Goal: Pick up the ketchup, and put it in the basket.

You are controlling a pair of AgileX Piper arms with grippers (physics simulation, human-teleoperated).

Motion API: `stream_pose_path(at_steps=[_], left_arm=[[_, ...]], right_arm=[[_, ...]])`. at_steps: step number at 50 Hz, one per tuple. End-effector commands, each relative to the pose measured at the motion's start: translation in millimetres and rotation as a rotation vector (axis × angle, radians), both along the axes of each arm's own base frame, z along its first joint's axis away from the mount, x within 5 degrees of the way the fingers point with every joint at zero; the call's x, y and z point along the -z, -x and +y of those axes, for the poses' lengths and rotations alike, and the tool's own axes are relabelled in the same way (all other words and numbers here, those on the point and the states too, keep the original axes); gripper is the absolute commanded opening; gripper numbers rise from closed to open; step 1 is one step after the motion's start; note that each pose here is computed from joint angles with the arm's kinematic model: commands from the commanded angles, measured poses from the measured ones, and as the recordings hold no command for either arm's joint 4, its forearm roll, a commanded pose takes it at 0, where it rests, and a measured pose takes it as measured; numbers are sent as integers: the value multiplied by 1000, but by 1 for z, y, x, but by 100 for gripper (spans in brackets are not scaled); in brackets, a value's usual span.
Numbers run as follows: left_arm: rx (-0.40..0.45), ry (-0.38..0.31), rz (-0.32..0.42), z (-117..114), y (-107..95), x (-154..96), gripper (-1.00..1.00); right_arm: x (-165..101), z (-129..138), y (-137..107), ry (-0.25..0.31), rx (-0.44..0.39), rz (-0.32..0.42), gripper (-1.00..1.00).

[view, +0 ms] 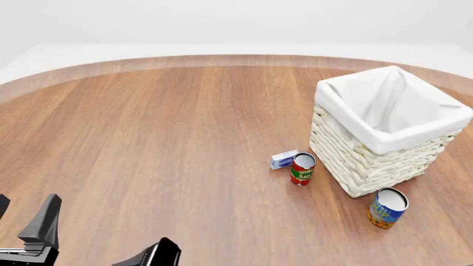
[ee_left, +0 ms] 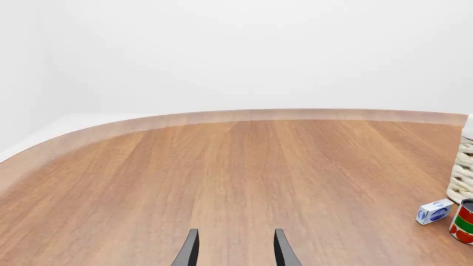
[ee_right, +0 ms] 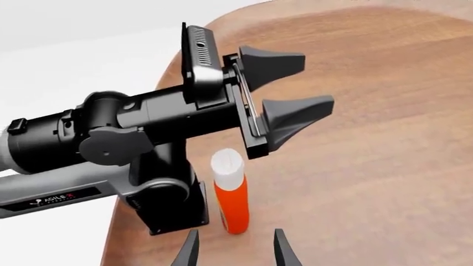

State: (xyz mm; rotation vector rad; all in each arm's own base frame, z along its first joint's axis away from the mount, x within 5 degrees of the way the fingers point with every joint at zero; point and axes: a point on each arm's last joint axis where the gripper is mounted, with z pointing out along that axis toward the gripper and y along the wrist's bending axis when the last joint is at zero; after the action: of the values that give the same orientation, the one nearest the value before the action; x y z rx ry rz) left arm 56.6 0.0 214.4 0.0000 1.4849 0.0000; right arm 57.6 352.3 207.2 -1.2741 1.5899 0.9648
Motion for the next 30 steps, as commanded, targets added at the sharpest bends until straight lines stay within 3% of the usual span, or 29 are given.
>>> stream_pose_path(at_steps=[1, 30], left_arm=[[0, 0, 0, 0, 0, 0, 100], [0, 0, 0, 0, 0, 0, 100]], right_arm=[[-3, 3, 2, -8, -5, 6, 100], [-2, 15, 12, -25, -25, 34, 100]])
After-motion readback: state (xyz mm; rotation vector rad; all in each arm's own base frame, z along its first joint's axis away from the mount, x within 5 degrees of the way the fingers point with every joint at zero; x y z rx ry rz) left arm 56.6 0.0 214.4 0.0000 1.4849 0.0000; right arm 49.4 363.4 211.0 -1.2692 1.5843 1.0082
